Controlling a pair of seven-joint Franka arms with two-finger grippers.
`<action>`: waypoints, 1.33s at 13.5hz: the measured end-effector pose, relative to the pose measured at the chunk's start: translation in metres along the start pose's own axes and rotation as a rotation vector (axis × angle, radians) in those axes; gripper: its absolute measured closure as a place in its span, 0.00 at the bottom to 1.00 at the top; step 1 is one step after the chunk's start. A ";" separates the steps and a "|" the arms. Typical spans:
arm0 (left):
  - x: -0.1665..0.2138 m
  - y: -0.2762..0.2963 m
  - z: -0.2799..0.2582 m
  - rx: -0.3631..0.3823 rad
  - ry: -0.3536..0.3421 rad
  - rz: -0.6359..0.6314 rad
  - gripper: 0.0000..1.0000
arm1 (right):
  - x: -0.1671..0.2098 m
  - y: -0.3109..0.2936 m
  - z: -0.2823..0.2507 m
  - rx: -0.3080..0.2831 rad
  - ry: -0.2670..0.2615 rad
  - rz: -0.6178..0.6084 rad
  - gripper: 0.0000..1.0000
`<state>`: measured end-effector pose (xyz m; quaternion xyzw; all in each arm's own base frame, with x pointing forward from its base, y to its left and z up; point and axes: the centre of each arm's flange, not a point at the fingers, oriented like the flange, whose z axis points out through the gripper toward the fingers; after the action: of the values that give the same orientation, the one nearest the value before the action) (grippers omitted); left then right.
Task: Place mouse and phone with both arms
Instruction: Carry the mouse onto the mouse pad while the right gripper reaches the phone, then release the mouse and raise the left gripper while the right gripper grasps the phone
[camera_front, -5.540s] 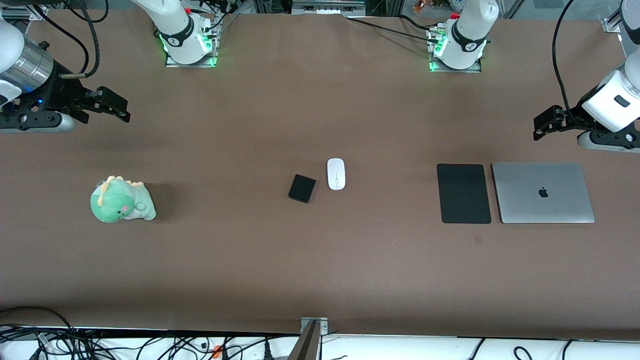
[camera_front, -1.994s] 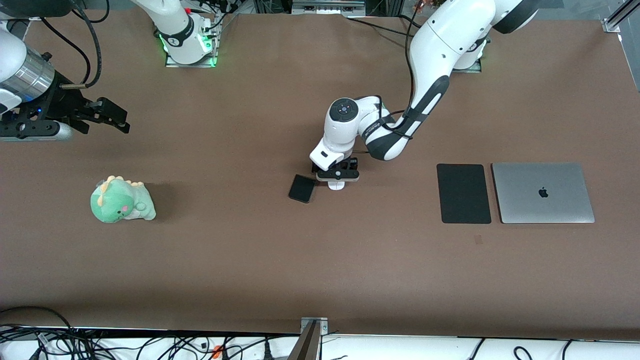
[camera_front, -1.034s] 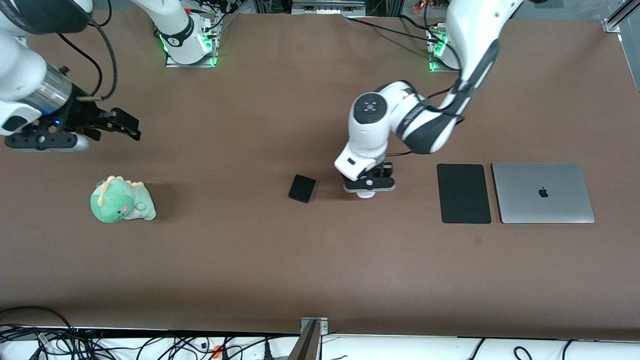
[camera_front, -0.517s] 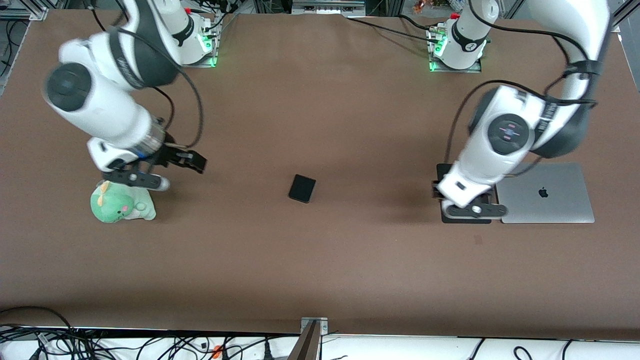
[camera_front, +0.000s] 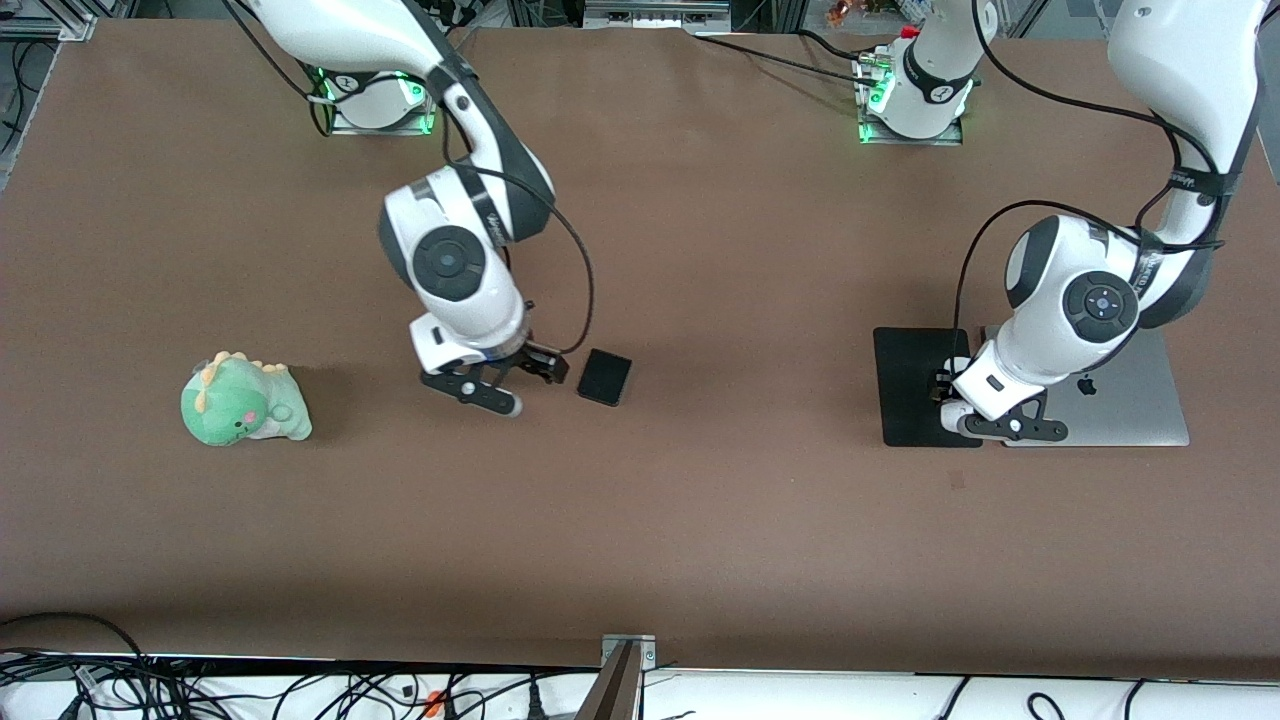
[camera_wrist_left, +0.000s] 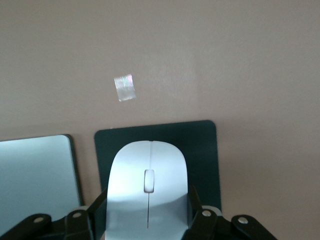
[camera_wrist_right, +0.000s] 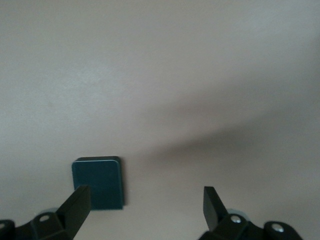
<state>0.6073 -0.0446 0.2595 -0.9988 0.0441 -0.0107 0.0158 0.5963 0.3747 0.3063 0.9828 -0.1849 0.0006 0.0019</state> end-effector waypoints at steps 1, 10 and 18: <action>-0.009 -0.001 0.013 -0.013 0.016 0.000 0.39 | -0.007 -0.008 0.017 0.003 0.005 0.014 0.00; -0.051 -0.020 0.090 -0.104 0.094 -0.037 0.39 | -0.074 -0.059 0.114 0.015 0.027 -0.007 0.00; -0.012 -0.020 0.012 -0.023 0.017 -0.008 0.00 | -0.088 -0.067 0.133 0.020 0.054 -0.047 0.00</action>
<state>0.5974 -0.0235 0.2480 -0.9990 0.0404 -0.0186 0.0038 0.5390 0.4684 0.1733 0.9864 -0.1616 0.0290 -0.0027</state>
